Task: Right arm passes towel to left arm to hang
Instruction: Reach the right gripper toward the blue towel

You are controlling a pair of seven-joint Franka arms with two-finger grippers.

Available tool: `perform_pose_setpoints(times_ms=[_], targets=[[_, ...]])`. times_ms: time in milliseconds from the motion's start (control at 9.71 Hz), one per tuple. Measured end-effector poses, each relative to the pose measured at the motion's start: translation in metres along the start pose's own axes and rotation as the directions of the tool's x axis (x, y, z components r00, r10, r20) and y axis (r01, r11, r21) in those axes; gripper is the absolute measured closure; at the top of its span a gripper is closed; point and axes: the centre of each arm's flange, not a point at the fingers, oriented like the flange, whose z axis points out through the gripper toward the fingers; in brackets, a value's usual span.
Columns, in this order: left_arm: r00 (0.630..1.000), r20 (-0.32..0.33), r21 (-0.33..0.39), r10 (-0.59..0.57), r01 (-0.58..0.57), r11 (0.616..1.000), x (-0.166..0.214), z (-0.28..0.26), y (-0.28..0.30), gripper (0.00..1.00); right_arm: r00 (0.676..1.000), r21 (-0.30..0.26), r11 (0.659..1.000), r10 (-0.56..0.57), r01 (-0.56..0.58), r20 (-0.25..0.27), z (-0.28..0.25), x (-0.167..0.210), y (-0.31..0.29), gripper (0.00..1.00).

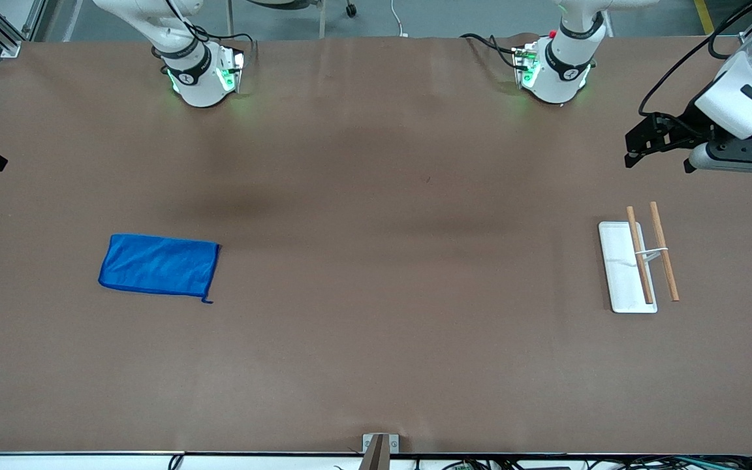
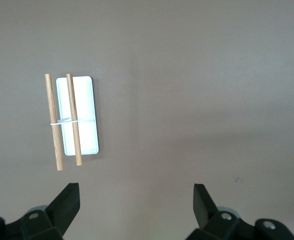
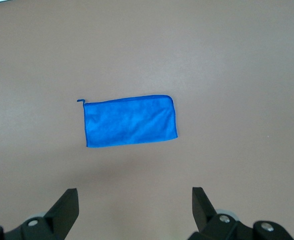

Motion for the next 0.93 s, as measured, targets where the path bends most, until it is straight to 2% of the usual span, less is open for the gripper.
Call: perform_pose_setpoints(times_ms=[412, 618, 721, 926], targets=[[1.0, -0.005, -0.001, -0.003, 0.003, 1.0, 0.003, 0.002, -0.002, 0.0, 1.0, 0.0, 1.0, -0.009, 0.009, 0.0, 0.0, 0.0, -0.003, 0.0], [1.0, -0.004, -0.003, -0.006, 0.006, 1.0, 0.008, 0.004, -0.004, 0.0, 0.999, -0.002, 1.0, -0.028, 0.028, 0.032, 0.017, 0.006, -0.012, 0.0], [1.0, -0.002, -0.003, -0.007, 0.007, 1.0, 0.01, 0.006, -0.004, 0.0, 0.997, -0.004, 0.999, -0.046, 0.046, 0.055, 0.041, 0.019, -0.023, 0.0], [1.0, -0.001, -0.004, -0.008, 0.008, 1.0, 0.012, 0.007, -0.005, 0.0, 0.995, -0.004, 0.997, -0.071, 0.071, 0.072, 0.129, 0.047, -0.04, 0.0]])
